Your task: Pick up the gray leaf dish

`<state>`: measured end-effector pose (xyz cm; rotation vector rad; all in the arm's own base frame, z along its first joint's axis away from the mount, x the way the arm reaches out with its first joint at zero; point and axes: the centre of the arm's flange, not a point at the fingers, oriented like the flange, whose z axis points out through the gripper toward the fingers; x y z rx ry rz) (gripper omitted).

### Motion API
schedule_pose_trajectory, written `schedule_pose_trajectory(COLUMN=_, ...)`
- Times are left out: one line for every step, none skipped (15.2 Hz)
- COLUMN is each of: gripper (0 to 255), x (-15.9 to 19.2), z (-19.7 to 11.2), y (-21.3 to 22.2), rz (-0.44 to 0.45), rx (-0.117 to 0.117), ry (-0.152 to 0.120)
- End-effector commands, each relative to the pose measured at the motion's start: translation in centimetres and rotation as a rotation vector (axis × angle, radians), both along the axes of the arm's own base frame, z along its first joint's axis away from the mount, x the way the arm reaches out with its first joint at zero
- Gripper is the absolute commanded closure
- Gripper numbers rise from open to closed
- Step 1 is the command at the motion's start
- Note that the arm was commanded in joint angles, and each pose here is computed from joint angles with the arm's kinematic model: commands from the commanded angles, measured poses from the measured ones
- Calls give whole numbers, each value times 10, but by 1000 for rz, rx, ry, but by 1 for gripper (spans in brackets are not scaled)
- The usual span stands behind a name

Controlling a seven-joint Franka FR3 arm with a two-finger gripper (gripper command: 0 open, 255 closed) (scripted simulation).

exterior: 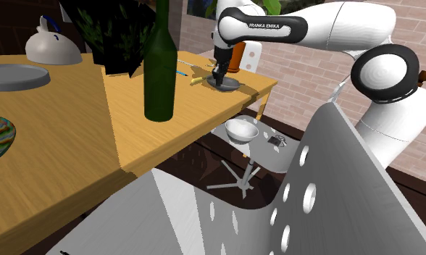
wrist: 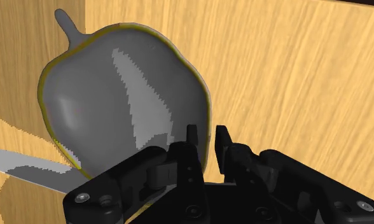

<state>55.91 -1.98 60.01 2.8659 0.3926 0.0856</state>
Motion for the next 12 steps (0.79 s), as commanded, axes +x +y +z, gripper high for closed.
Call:
schedule_pose_trajectory(gripper=255, x=0, z=0, y=0, rz=0, rx=0, ry=0)
schedule_pose_trajectory(gripper=255, x=0, z=0, y=0, rz=0, rx=0, ry=0)
schedule_pose_trajectory(gripper=255, x=0, z=0, y=0, rz=0, rx=0, ry=0)
schedule_pose_trajectory(gripper=255, x=0, z=0, y=0, rz=0, rx=0, ry=0)
schedule_pose_trajectory(gripper=255, x=0, z=0, y=0, rz=0, rx=0, ry=0)
schedule_pose_trajectory(gripper=255, x=0, z=0, y=0, rz=0, rx=0, ry=0)
schedule_pose_trajectory(gripper=255, x=0, z=0, y=0, rz=0, rx=0, ry=0)
schedule_pose_trajectory(gripper=255, x=0, z=5, y=0, rz=0, rx=0, ry=0)
schedule_pose_trajectory(gripper=255, x=0, z=10, y=0, rz=0, rx=0, ry=0)
schedule_pose_trajectory(gripper=255, x=0, z=15, y=0, rz=0, rx=0, ry=0)
schedule_pose_trajectory(gripper=255, x=0, z=21, y=0, rz=0, rx=0, ry=0)
schedule_pose_trajectory(gripper=255, x=0, z=26, y=0, rz=0, rx=0, ry=0)
